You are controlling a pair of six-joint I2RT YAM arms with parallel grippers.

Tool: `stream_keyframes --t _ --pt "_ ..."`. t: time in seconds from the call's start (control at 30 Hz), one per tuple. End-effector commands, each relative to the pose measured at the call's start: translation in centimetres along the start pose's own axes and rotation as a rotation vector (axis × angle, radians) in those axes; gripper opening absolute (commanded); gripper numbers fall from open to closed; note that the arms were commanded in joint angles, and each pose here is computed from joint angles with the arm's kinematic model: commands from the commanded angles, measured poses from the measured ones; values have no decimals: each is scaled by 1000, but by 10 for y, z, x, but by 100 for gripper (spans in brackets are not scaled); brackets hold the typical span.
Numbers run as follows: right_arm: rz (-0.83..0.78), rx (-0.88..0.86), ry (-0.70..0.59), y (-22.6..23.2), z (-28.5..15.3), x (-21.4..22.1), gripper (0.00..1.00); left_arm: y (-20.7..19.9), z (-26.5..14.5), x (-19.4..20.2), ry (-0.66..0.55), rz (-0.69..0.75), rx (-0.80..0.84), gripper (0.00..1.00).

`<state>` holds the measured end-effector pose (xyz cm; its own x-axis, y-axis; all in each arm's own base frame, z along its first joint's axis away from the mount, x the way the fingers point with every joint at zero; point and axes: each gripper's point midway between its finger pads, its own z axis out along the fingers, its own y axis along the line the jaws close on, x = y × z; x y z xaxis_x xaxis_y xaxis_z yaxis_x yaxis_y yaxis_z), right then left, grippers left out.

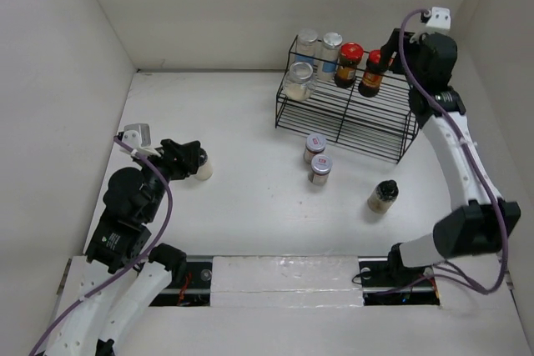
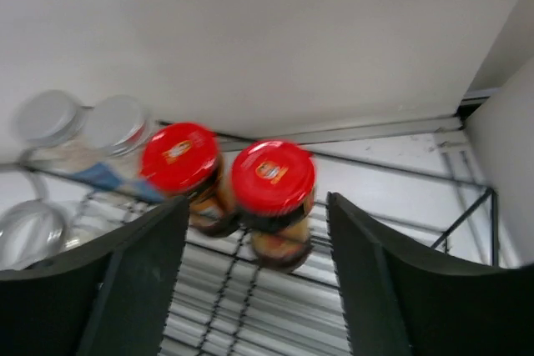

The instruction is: Organize the condiment bottles

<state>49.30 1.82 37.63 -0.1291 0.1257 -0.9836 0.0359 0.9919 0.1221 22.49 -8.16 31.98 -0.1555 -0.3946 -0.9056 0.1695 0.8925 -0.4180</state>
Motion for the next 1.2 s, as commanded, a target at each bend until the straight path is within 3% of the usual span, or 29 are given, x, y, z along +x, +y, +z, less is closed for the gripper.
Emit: stream_keyframes --t 0.0,0.1,0.13,0.23,0.3,0.4,0.43,0.57,0.83,0.87,0.9,1.03,1.1,1.17 --pt "50 -70 -189 30 -51 -42 69 -2 -2 -12 -51 3 13 55" --pt "42 -267 -170 96 -77 -9 19 1 -2 -14 -61 -7 -7 53" --pt "35 -423 -156 145 -93 5 15 0 -6 -18 -79 -11 2 52" --pt "-40 -606 -44 215 -112 61 14 11 -14 -31 -146 -43 -58 50" --pt "-115 -755 37 280 -134 108 21 15 -25 -42 -200 -68 -76 49" --pt "-161 -896 88 350 -164 142 55 28 -41 -52 -267 -133 -129 51" --pt "-221 -919 131 368 -160 174 74 32 -44 -52 -282 -137 -142 51" --pt "-302 -1022 171 428 -177 219 97 40 -57 -62 -353 -172 -167 53" --pt "-356 -1078 281 482 -160 295 100 32 -53 -57 -328 -157 -121 54" --pt "-346 -1096 266 493 -158 289 100 31 -49 -54 -310 -142 -118 54" --pt "-362 -1102 304 497 -153 313 100 29 -49 -54 -306 -141 -110 54" --pt "-362 -1112 300 519 -145 324 100 26 -41 -51 -282 -124 -103 55" --pt "-341 -1114 283 529 -141 319 97 23 -40 -51 -273 -122 -92 55" --pt "-330 -1092 301 532 -142 329 74 23 -40 -51 -273 -113 -93 55"
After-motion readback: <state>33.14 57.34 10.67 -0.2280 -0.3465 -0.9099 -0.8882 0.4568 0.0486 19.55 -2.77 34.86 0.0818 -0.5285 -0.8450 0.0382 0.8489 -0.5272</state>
